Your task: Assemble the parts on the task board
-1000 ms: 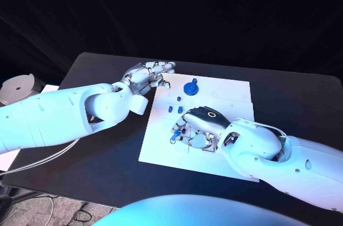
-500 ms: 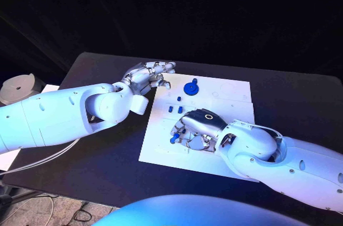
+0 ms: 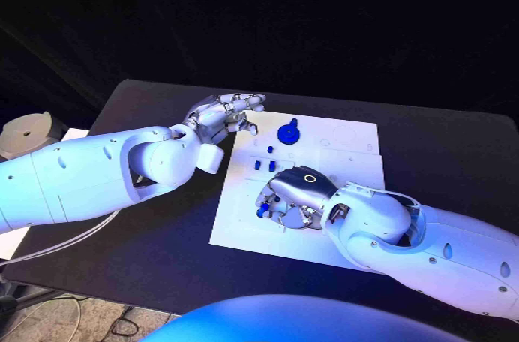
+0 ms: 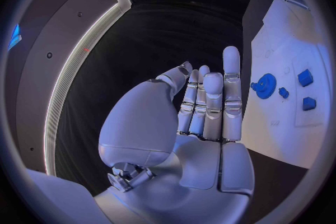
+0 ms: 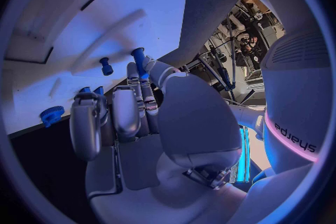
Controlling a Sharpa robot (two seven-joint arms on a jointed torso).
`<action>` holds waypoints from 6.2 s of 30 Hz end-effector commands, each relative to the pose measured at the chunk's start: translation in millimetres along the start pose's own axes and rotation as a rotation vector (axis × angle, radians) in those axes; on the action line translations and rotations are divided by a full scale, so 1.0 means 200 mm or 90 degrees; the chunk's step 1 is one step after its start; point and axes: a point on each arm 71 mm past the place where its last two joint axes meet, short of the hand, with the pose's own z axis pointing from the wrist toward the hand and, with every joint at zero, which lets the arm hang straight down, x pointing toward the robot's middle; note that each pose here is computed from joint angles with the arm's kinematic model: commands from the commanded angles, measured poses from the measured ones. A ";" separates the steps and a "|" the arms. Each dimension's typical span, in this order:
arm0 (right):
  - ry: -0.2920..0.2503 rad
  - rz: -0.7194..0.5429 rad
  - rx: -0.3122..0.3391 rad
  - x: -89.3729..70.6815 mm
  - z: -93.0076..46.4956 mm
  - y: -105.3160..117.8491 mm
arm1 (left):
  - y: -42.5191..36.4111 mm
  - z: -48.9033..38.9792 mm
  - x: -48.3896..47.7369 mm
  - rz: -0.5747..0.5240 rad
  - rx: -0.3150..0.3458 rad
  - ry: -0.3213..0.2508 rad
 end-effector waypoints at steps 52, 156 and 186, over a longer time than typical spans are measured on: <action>-0.060 0.228 0.396 -0.21 -0.78 -0.47 | 0.022 0.020 0.028 -0.005 -0.006 0.022; 0.048 0.327 0.462 0.01 -0.50 -0.25 | 0.023 0.005 0.019 -0.006 -0.011 0.023; 0.004 0.255 0.454 -0.01 -0.42 -0.25 | 0.021 -0.001 0.017 -0.006 -0.012 0.022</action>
